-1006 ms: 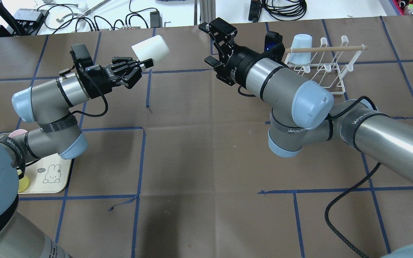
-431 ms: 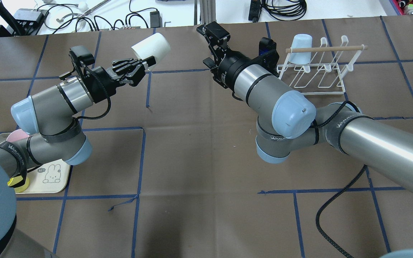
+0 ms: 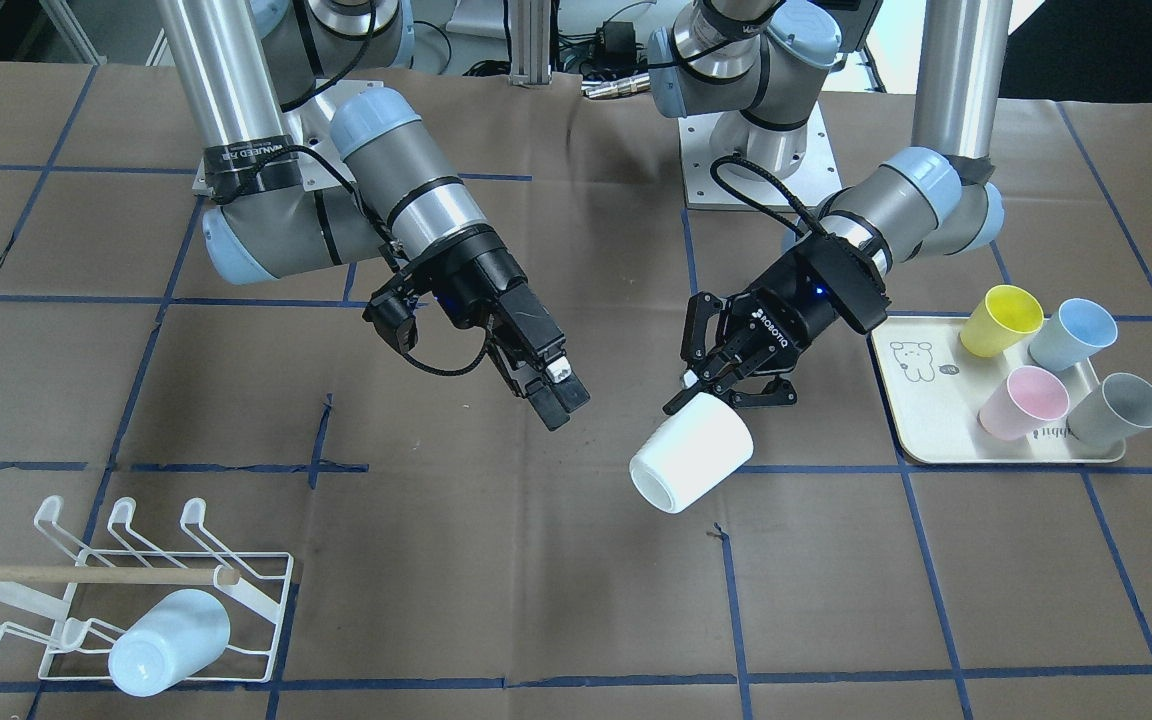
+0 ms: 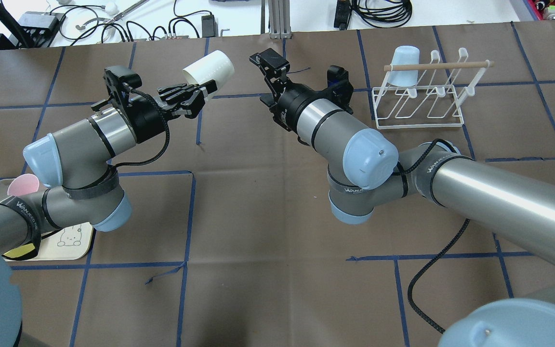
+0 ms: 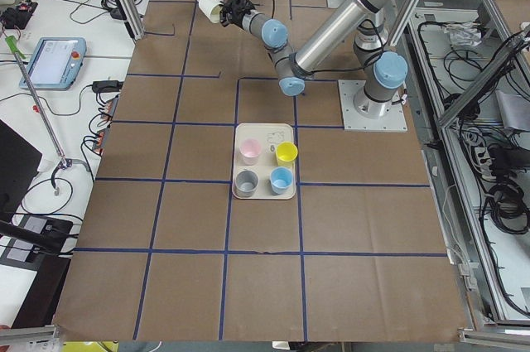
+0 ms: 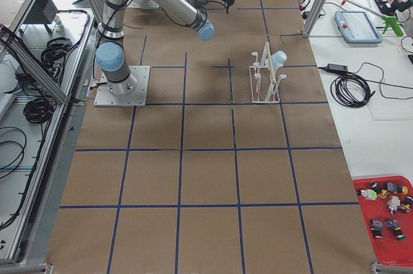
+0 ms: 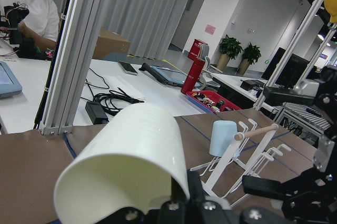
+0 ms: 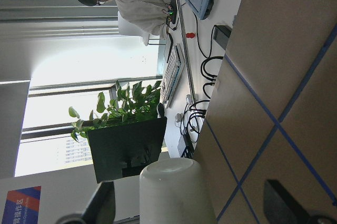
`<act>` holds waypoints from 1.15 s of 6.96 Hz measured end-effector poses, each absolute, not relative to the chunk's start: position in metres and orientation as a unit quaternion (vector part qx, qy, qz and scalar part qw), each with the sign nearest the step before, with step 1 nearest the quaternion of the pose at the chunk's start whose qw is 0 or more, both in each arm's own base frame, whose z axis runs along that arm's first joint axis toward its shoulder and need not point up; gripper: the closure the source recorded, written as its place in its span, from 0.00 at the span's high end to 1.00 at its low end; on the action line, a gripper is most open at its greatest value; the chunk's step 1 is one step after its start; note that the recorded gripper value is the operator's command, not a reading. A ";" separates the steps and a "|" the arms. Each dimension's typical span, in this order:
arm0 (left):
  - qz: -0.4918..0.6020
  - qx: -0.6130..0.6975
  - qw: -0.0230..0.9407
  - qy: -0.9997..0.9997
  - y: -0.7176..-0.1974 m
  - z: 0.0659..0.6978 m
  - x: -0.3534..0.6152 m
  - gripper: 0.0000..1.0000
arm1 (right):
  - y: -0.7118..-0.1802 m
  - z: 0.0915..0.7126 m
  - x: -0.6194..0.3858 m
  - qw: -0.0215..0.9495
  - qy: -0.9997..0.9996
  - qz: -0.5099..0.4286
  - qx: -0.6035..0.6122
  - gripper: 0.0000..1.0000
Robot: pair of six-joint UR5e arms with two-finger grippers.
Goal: Transfer IKEA cup to right arm and place on rack
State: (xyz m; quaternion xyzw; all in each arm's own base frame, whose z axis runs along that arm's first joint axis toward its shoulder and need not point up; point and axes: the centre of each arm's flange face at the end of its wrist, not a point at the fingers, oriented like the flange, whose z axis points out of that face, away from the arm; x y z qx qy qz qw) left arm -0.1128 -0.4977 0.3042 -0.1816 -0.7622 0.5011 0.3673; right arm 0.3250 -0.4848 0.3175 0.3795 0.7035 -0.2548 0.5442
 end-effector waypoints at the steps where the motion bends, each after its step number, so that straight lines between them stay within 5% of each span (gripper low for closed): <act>1: 0.500 -0.181 0.366 -0.763 -0.498 0.304 -0.114 0.03 | -0.485 0.314 0.330 0.546 0.705 -0.253 0.376 1.00; 8: 0.500 -0.180 0.366 -0.764 -0.498 0.303 -0.114 0.03 | -0.477 0.291 0.362 0.550 0.695 -0.265 0.379 0.99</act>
